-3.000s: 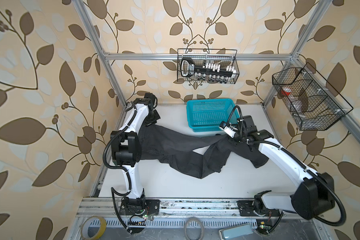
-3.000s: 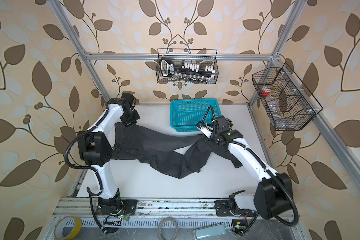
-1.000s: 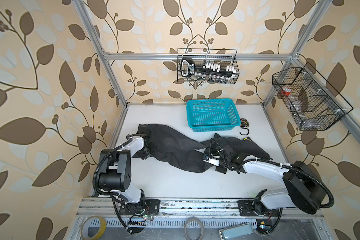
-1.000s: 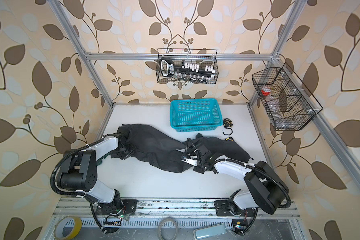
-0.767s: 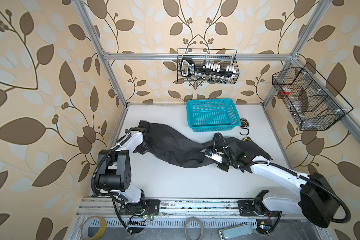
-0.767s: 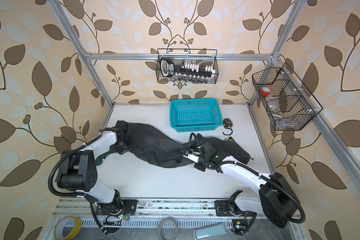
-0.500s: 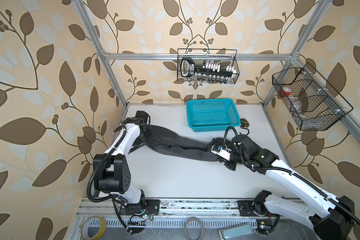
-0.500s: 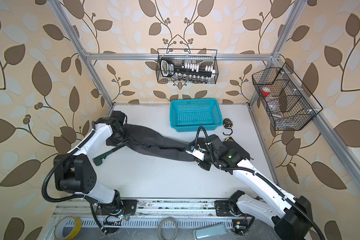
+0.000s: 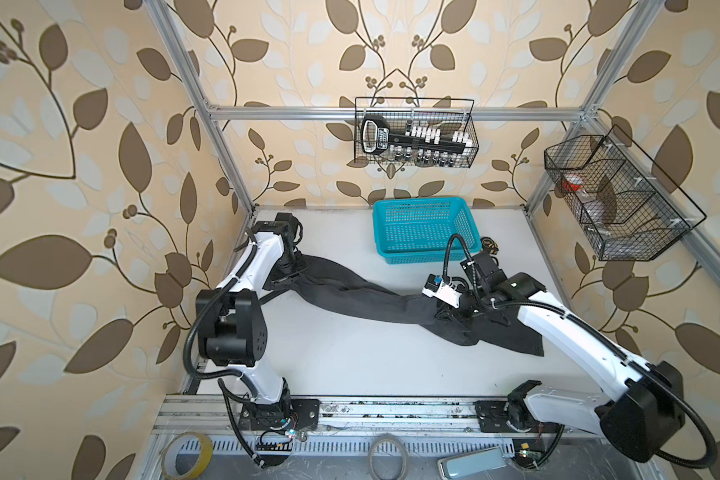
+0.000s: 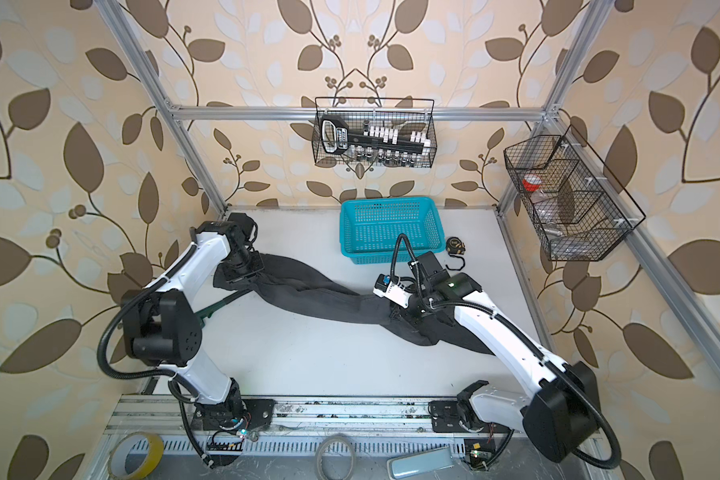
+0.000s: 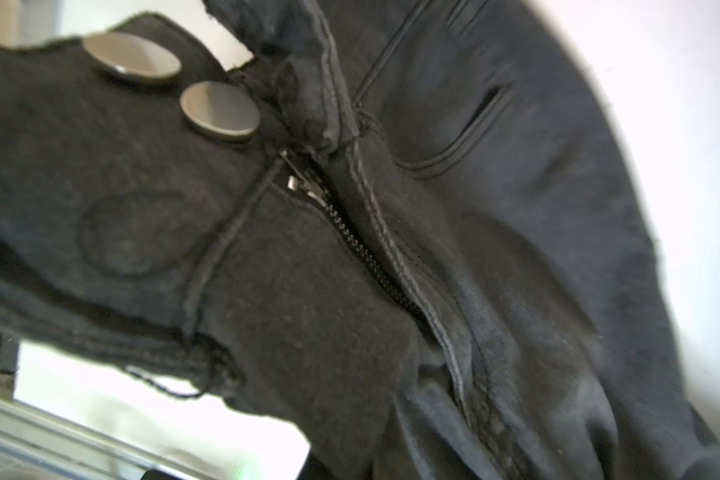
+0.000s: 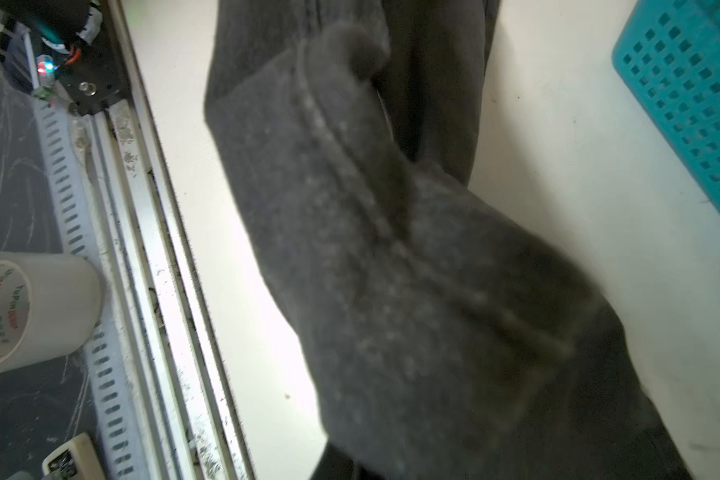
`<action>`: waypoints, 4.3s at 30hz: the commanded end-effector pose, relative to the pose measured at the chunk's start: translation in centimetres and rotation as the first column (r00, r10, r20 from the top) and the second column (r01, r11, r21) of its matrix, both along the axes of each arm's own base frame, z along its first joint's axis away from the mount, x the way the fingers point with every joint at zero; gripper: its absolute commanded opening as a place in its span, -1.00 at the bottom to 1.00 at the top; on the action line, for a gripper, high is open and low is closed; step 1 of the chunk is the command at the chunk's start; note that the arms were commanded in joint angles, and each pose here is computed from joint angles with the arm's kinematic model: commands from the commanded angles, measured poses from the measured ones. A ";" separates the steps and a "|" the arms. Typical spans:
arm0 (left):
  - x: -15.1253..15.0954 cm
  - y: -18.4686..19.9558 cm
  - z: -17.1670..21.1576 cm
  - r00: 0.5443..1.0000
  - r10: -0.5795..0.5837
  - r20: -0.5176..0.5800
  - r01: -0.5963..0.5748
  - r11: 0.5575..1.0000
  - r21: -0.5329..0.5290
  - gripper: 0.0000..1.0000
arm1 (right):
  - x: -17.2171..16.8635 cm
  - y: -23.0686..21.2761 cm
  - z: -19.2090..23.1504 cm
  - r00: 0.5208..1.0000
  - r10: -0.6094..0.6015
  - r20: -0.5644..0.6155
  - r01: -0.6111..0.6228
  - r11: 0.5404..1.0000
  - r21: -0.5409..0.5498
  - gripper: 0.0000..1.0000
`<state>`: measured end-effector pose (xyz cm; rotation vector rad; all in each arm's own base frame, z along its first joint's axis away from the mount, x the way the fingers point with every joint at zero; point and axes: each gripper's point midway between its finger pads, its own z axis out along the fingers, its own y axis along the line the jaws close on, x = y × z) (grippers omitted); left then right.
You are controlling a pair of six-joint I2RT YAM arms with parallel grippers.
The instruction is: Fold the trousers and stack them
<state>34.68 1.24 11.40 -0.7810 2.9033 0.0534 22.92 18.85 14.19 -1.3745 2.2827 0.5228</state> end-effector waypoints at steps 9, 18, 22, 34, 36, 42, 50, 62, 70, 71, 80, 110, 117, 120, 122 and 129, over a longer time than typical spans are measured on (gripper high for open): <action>7.1 0.5 -1.6 0.998 -0.056 0.037 0.055 0.998 0.014 -0.11 | 6.4 0.1 -5.7 0.992 -0.127 -0.005 0.126 0.990 -0.058 -0.64; 4.6 1.1 1.3 0.998 -0.056 0.023 0.055 0.998 0.042 0.65 | 7.9 -0.3 -7.5 0.964 -0.264 -0.024 0.262 0.962 -0.084 -0.39; 1.3 0.6 1.7 0.999 0.020 0.028 -0.019 0.999 -0.036 0.68 | 7.4 -0.8 -7.6 0.963 -0.269 -0.018 0.266 0.960 -0.085 -0.29; 0.8 -0.3 -3.5 0.879 0.470 0.074 -0.443 0.866 -0.233 0.43 | 4.3 -2.7 -6.0 0.966 -0.257 0.001 0.257 0.964 -0.069 -0.15; 1.7 -0.6 -4.4 0.881 0.469 0.061 -0.442 0.862 -0.249 0.43 | 3.9 -2.8 -5.9 0.968 -0.251 0.003 0.251 0.966 -0.070 -0.15; 2.0 0.0 -7.3 0.881 0.472 0.041 -0.453 0.864 -0.217 0.41 | 2.7 -3.4 -5.0 0.972 -0.232 0.039 0.234 0.970 -0.068 -0.07; 2.7 0.9 -9.6 0.892 0.449 0.041 -0.435 0.881 -0.186 -0.09 | 2.1 -4.4 -4.4 0.971 -0.205 0.123 0.216 0.973 -0.081 0.00; 3.5 1.3 -3.1 0.946 0.308 0.099 -0.291 0.943 -0.159 -0.93 | 0.1 -3.5 -6.9 0.981 -0.116 0.156 0.141 0.977 -0.158 0.02; 1.0 1.8 3.3 0.982 0.149 0.118 -0.140 0.987 -0.079 -0.99 | 0.1 -3.0 -9.0 0.984 -0.063 0.169 0.095 0.978 -0.187 0.16; 0.8 1.9 4.1 0.983 0.136 0.126 -0.128 0.989 -0.072 -0.98 | -0.2 -3.0 -9.3 0.986 -0.058 0.157 0.088 0.977 -0.194 0.16; 0.9 2.5 8.9 0.983 0.074 0.169 -0.071 0.997 -0.026 -0.96 | -0.4 -2.9 -11.3 0.991 -0.059 0.119 0.086 0.967 -0.239 -0.04; 1.4 5.6 5.9 0.980 0.130 0.150 -0.129 0.991 -0.015 -0.93 | -3.6 -14.3 1.7 0.937 -0.105 0.333 0.243 0.881 -0.405 -0.94; 0.4 5.4 2.7 0.988 0.128 0.084 -0.126 0.992 -0.023 -0.93 | -7.8 -9.5 -2.2 0.981 0.094 0.172 -0.033 0.944 -0.329 -0.91; 0.5 5.6 1.9 0.989 0.127 0.069 -0.127 0.992 -0.011 -0.92 | -9.6 -7.2 -3.0 0.954 0.256 0.156 -0.189 0.919 -0.346 -0.89; 0.5 6.0 1.7 0.990 0.124 0.063 -0.125 0.992 0.010 -0.92 | -10.9 -6.2 -3.5 0.932 0.341 0.124 -0.283 0.897 -0.338 -0.87; 1.5 8.2 2.2 0.983 0.157 0.099 -0.168 0.980 0.105 -0.91 | -14.5 -4.9 -5.8 0.822 0.569 0.023 -0.521 0.767 -0.375 -0.80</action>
